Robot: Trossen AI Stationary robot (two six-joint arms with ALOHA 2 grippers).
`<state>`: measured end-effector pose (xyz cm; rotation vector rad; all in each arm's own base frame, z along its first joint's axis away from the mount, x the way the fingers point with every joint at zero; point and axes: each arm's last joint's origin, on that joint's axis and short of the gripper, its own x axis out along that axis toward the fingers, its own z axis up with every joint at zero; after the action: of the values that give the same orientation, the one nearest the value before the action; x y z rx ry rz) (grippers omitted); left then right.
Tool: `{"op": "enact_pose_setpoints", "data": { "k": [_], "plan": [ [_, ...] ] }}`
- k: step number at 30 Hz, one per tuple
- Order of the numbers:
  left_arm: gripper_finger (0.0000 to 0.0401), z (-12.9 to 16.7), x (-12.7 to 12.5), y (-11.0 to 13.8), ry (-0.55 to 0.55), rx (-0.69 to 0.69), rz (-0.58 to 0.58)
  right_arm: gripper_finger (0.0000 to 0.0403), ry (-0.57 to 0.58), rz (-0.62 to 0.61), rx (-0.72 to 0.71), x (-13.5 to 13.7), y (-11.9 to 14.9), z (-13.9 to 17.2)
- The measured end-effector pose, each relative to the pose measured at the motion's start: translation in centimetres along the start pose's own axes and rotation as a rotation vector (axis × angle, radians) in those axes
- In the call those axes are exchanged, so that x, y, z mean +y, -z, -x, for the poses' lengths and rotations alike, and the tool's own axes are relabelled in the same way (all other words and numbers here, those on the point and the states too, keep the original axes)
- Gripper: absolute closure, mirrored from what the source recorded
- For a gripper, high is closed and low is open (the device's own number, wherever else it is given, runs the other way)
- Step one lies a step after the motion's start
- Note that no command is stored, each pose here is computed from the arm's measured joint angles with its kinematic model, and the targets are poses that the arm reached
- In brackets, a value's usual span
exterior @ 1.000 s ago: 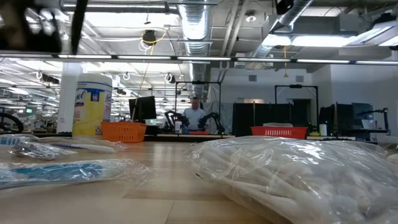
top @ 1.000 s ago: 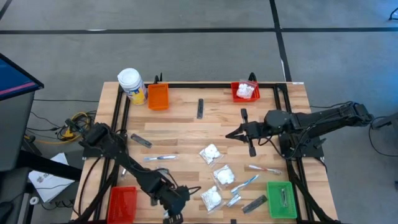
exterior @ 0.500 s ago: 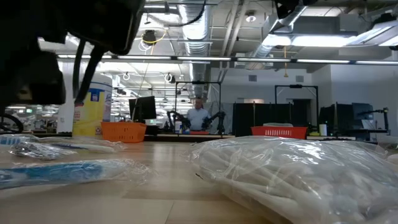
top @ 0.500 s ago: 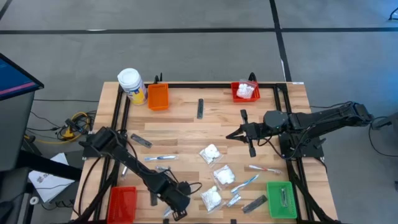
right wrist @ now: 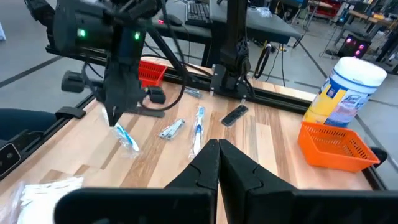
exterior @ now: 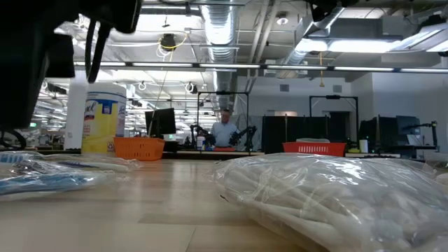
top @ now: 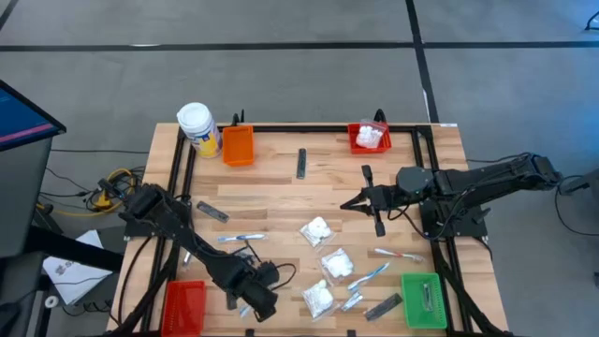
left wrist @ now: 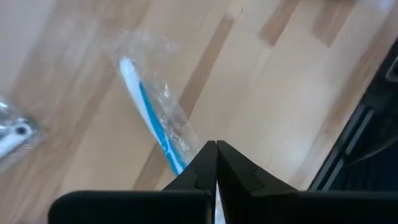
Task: Pick & Place Travel size toiletries
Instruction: Put the blue toothbrush into the orange bin
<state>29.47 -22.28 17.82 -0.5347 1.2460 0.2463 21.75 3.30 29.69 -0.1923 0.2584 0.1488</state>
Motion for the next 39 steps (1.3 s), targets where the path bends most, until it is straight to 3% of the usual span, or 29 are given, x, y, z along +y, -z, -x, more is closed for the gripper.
{"op": "enact_pose_setpoints", "data": {
  "k": [8,21,33,39],
  "plan": [
    [0.0378,0.4,0.0,0.1,0.032,0.065,0.182,0.0402,-0.005,-0.017,0.031,0.1,0.3,0.0],
    [0.0259,-1.0,1.8,0.5,-0.040,0.089,0.221,0.0402,-0.007,-0.030,0.040,0.1,0.4,0.0],
    [0.0251,-1.7,2.2,0.5,-0.055,0.088,0.225,0.0402,-0.007,-0.029,0.041,0.1,0.4,0.0],
    [0.0251,-4.5,2.2,0.6,-0.073,0.169,0.233,0.0402,-0.007,-0.030,0.042,0.1,0.4,0.0]
  ]
}}
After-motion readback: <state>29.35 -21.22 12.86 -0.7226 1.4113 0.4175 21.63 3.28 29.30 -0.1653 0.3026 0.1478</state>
